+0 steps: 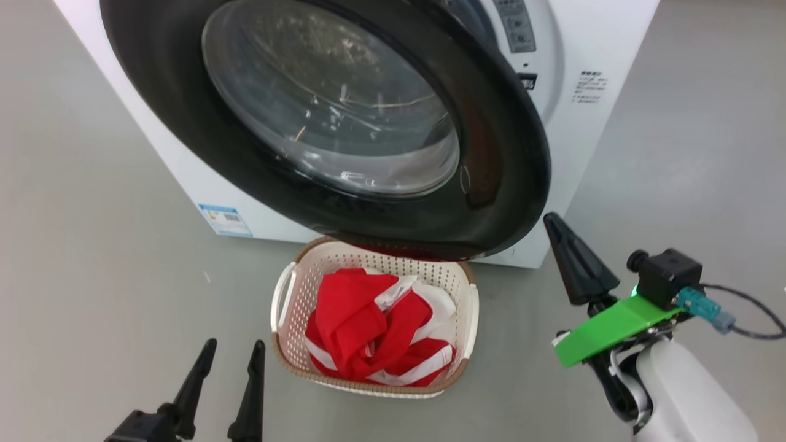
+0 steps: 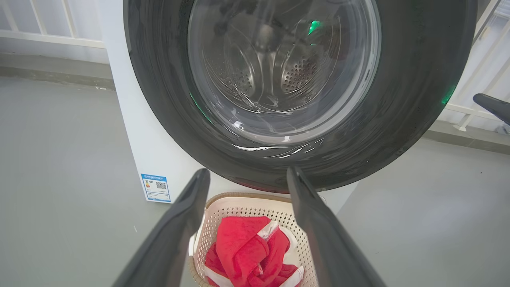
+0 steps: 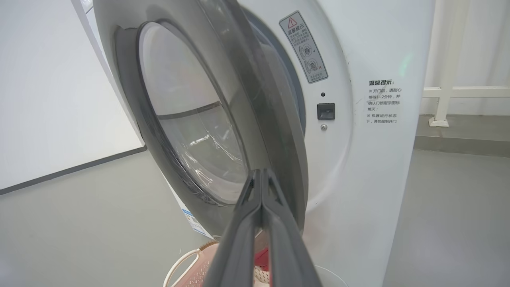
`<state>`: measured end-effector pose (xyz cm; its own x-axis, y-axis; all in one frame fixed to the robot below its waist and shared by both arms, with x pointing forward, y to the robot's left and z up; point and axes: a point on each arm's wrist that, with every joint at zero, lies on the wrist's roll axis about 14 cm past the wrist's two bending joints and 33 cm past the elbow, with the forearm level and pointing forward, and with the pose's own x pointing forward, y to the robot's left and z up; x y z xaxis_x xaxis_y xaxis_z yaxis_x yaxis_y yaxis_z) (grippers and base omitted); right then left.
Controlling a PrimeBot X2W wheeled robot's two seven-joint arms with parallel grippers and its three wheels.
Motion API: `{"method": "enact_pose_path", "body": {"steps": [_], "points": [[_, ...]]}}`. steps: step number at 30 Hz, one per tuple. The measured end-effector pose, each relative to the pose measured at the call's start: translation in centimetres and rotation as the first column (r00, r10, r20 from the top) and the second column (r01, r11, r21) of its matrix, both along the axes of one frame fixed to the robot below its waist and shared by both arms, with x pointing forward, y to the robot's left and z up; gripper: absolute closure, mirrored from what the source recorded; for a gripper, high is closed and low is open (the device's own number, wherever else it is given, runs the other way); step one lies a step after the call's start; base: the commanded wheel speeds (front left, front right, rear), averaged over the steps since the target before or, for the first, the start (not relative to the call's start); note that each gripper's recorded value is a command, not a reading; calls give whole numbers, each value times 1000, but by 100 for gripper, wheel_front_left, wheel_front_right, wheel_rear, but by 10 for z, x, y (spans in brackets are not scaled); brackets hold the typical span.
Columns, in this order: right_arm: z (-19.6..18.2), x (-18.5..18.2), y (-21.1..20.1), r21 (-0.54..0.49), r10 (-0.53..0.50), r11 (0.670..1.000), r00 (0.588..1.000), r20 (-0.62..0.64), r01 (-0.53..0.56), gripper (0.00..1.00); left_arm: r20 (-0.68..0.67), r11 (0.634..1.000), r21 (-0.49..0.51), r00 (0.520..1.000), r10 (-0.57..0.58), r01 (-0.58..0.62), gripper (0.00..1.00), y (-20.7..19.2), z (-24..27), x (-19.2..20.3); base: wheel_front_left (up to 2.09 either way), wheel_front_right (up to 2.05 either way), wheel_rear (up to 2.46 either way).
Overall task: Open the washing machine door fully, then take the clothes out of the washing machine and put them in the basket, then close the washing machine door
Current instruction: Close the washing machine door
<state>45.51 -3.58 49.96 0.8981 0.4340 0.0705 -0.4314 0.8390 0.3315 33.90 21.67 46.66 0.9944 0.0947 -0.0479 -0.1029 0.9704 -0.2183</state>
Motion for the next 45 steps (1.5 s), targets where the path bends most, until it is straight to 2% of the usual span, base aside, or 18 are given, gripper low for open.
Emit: {"method": "enact_pose_path", "body": {"steps": [11,33,45], "points": [[-2,35,11,17,21,1000,1000,5,-21,100,-14,1000,-6,1000,3,-3,0,2,-5,18,0,0,0],[6,120,-5,67,-58,996,996,71,54,100,-10,1000,-7,1000,-22,22,0,-2,-11,63,0,0,0],[4,129,9,98,-30,995,996,79,22,100,-19,1000,-2,1000,-20,20,0,-1,-16,70,0,0,0]]}}
